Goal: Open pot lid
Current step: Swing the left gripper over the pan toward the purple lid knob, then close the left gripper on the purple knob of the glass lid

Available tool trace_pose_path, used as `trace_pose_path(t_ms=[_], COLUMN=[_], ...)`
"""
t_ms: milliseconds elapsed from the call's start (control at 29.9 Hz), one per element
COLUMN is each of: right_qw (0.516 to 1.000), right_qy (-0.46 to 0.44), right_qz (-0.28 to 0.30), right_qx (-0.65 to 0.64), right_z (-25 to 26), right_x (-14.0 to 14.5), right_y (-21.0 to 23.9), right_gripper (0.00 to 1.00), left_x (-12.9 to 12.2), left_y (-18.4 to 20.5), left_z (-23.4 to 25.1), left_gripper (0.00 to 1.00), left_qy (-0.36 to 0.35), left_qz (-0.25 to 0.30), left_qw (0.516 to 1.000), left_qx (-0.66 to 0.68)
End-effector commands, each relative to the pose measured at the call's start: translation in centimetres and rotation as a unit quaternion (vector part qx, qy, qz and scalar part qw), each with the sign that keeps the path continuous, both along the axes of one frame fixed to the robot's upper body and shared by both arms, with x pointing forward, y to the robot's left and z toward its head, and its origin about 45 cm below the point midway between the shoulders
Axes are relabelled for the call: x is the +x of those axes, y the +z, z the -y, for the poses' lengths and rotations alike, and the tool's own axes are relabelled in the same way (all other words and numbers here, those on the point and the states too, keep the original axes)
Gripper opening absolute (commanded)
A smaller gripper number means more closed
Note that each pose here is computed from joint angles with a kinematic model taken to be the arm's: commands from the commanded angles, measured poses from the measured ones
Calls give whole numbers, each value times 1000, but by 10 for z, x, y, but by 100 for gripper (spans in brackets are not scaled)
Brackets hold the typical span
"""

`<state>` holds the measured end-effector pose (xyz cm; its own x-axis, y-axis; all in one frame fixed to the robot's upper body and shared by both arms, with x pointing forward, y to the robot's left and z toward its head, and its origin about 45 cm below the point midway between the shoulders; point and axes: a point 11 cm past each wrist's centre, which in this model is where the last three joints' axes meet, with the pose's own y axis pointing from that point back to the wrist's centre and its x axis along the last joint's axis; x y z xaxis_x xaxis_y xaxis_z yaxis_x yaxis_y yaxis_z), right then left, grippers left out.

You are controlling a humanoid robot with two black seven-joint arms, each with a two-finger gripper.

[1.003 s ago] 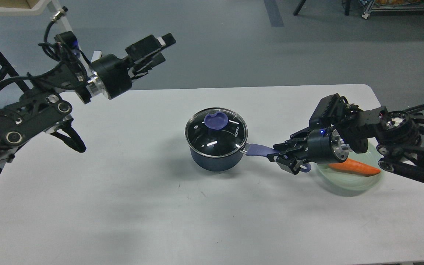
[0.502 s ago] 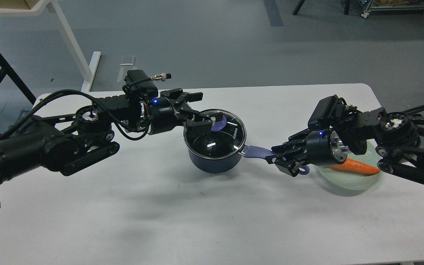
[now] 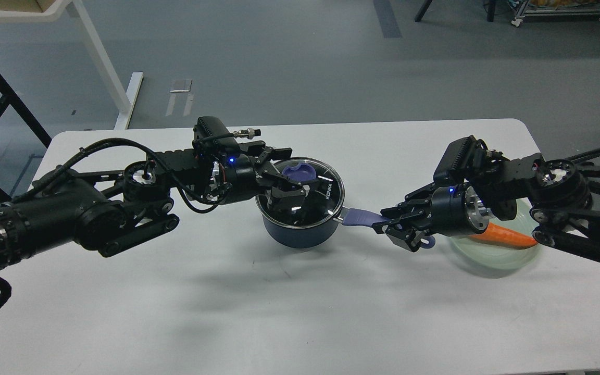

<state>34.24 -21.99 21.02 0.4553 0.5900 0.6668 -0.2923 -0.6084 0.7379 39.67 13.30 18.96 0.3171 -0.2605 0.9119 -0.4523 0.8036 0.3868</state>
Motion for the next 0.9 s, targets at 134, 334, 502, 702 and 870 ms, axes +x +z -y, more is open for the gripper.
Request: trace_pose_path(t_ms=[134,334,502,702,870], right_qw=[1000,1000,1000,1000,1000], right_qy=[1,1,0,-1,-1], right_qz=[-1,-1,-3,-2,-3], right_qx=[0,0,-1,-1,-1], right_z=[-1,-1,0,1,0], right_x=[-1,-1,-2,-1,-1], right_y=[-1,-1,-2,-2,-2], right_gripper=[26,26,26,27,27], left_x=[5,2,-1,-1,-1], left_y=[-4,-9,-13,-14,-13], left_z=[-3,-4,-5,-5,-4], left_gripper=[97,85,80,68,53], left_qy=[8,7,3,3,3], left_qz=[0,-5,-8,-9,-9], left_qw=[1000,1000,1000,1000,1000], left_qx=[6,7,14,15,13])
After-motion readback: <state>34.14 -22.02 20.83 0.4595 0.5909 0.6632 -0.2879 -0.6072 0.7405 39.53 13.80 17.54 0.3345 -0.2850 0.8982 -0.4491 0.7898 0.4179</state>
